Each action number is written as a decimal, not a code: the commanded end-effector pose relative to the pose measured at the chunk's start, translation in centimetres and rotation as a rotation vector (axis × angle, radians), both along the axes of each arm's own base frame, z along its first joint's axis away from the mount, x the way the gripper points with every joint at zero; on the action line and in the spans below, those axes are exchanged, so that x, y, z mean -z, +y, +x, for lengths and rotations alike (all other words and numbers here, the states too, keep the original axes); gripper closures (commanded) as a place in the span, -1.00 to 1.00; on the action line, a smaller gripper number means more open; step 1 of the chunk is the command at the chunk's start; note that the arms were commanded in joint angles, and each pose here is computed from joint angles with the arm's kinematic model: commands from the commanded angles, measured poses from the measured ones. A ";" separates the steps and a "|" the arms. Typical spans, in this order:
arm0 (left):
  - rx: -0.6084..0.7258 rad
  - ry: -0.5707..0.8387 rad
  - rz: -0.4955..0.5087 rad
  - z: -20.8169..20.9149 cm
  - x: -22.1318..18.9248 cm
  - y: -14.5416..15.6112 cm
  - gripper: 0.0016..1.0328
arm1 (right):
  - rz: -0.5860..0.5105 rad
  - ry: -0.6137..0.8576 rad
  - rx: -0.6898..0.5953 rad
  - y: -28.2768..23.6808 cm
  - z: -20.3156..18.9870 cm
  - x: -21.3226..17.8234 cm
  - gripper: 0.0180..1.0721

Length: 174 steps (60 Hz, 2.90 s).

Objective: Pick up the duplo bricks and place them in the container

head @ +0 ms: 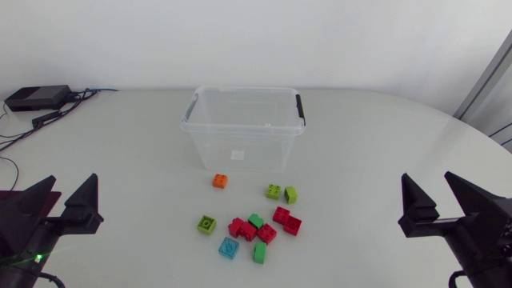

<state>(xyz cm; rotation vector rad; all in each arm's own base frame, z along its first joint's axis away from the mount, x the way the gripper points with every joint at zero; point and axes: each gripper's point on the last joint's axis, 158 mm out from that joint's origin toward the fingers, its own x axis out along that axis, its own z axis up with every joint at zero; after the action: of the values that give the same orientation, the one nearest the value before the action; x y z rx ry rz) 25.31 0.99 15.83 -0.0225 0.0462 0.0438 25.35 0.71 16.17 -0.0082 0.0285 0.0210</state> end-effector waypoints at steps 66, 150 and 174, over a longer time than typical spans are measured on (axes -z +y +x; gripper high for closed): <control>0.076 -0.090 -0.022 4.2 -17.3 -2.1 -0.80 | 0.029 -0.115 -0.017 0.6 3.4 -9.9 -0.90; 1.509 0.701 0.917 -0.8 15.7 -18.9 -0.73 | -0.304 1.014 -0.480 9.6 7.1 12.6 -0.90; 1.585 0.757 0.989 0.7 19.7 -20.1 0.01 | -0.206 1.093 -0.461 16.8 8.7 13.6 -0.90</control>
<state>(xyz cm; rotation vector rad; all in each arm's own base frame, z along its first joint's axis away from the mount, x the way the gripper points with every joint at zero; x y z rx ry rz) 25.96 -18.70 -3.19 0.9924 0.7867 -1.4811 34.10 16.56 3.01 -0.2242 1.0941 0.5003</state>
